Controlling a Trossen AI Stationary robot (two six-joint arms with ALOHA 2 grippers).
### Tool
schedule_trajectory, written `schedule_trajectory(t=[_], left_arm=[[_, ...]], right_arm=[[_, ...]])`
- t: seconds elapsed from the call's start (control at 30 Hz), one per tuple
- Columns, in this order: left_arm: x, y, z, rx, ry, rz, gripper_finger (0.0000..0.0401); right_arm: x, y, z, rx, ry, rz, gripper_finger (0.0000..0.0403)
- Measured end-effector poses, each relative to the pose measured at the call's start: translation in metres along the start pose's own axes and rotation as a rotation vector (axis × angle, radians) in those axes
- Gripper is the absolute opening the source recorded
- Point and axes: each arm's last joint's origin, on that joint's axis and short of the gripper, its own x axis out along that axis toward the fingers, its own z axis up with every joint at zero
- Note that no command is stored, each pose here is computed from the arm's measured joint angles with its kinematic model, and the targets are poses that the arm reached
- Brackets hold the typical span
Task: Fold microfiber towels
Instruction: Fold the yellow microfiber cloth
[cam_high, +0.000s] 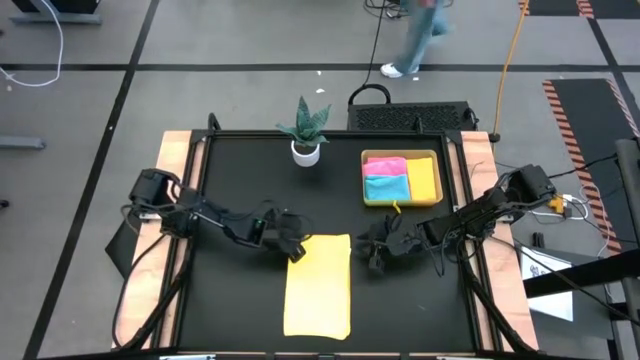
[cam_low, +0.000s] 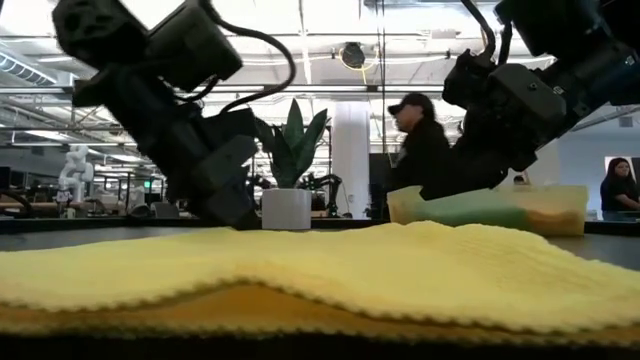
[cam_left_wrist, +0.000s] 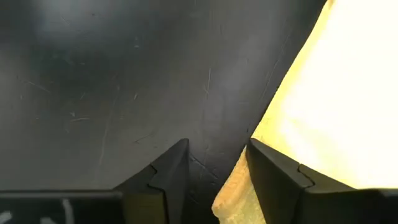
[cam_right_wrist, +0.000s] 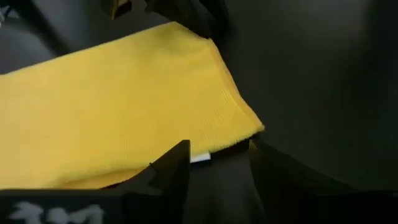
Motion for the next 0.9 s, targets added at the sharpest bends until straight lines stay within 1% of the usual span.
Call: schedule_trajectory(t=[0.1, 0.23, 0.37, 0.47, 0.57, 0.67, 0.73, 0.8, 0.9], left_arm=[[0.002, 0.004, -0.008, -0.033, -0.048, -0.027, 0.0154], [0.003, 0.010, -0.017, -0.084, -0.062, -0.049, 0.0154], [0.003, 0.011, -0.021, -0.087, -0.069, -0.060, 0.0144], [0.002, 0.009, -0.022, -0.057, -0.078, -0.072, 0.0122], [0.002, 0.007, -0.022, -0.042, -0.084, -0.079, 0.0086], [0.002, 0.007, -0.021, -0.027, -0.089, -0.088, 0.0045], [0.002, 0.006, -0.021, -0.022, -0.090, -0.092, 0.0017], [0.002, 0.005, -0.020, -0.013, -0.097, -0.102, 0.0006], [-0.002, 0.003, -0.018, 0.001, -0.102, -0.130, 0.0011]], right_arm=[[0.000, 0.000, 0.001, 0.007, -0.010, 0.004, 0.0162], [0.003, 0.001, 0.001, 0.030, -0.029, 0.013, 0.0177], [0.008, -0.001, -0.001, 0.058, -0.029, 0.001, 0.0192], [0.012, -0.006, -0.002, 0.094, -0.033, -0.041, 0.0196], [0.017, -0.011, -0.004, 0.100, -0.017, -0.065, 0.0196], [0.021, -0.013, -0.006, 0.108, -0.018, -0.065, 0.0195], [0.024, -0.012, -0.008, 0.111, -0.014, -0.040, 0.0195], [0.026, -0.012, -0.009, 0.111, -0.014, -0.037, 0.0195], [0.028, -0.012, -0.011, 0.110, -0.012, -0.040, 0.0195]])
